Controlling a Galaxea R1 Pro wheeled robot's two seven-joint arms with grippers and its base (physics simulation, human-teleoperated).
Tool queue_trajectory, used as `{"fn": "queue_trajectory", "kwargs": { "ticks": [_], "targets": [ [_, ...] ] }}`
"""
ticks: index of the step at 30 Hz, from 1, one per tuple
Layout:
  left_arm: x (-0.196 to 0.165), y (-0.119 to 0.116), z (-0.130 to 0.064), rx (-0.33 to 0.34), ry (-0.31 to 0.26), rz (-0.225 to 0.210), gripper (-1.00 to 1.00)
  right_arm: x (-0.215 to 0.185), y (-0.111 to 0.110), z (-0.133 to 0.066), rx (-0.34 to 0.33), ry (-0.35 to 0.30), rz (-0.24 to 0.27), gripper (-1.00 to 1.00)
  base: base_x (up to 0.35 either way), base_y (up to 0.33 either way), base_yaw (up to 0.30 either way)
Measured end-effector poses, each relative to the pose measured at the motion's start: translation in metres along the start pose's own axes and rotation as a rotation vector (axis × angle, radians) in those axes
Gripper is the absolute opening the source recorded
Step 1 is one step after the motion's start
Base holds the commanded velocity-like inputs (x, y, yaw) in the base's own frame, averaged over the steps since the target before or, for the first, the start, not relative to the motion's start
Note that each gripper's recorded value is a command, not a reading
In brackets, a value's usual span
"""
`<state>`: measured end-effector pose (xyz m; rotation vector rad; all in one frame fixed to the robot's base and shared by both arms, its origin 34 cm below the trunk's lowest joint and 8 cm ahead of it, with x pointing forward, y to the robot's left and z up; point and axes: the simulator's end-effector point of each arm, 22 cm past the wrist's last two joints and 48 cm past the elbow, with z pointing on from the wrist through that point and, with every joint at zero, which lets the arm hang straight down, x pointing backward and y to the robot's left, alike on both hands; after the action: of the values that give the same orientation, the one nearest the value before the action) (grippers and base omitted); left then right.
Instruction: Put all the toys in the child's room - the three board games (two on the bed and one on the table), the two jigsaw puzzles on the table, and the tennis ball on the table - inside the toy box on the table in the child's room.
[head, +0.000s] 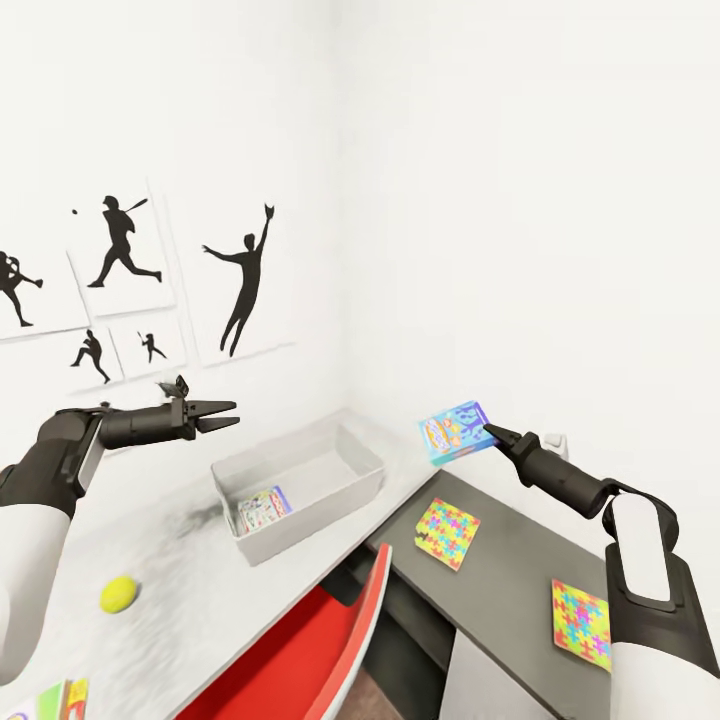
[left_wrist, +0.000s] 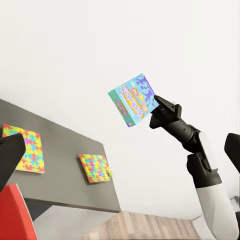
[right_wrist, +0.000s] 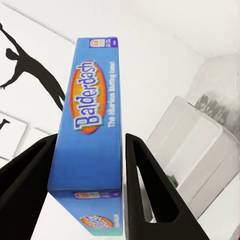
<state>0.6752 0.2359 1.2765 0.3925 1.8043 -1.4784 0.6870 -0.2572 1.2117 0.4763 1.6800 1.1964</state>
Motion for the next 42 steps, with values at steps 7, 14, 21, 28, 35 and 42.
{"fn": "queue_trajectory", "kwargs": {
  "ticks": [7,14,21,28,35,42],
  "targets": [
    [0.0005,0.0013,0.0003,0.0,0.0,-0.002,1.0,0.0015,-0.0005,0.0011,-0.002,0.002,0.005,-1.0,-0.001,0.003,-0.033],
    [0.0023,0.006,0.0011,-0.002,0.003,-0.01,1.0,0.0028,-0.005,0.0025,0.004,0.005,0.008,-1.0,0.0,0.0,-0.002],
    [0.0033,0.0086,0.0016,-0.003,0.004,-0.014,1.0,0.0044,-0.0073,0.0039,0.008,0.009,0.01,-1.0,0.0,0.011,0.052],
    [0.0037,0.0089,0.0016,-0.005,0.005,-0.015,1.0,0.0051,-0.007,0.004,0.007,0.01,0.011,-1.0,0.038,-0.04,0.092],
    [0.0037,0.0087,0.0016,-0.004,0.005,-0.016,1.0,0.0045,-0.0076,0.0036,0.009,0.009,0.009,-1.0,0.149,-0.123,0.005],
    [0.0037,0.0091,0.0018,-0.005,0.005,-0.015,1.0,0.0037,-0.0081,0.0031,0.01,0.01,0.007,-1.0,0.087,-0.01,0.0]
  ]
}}
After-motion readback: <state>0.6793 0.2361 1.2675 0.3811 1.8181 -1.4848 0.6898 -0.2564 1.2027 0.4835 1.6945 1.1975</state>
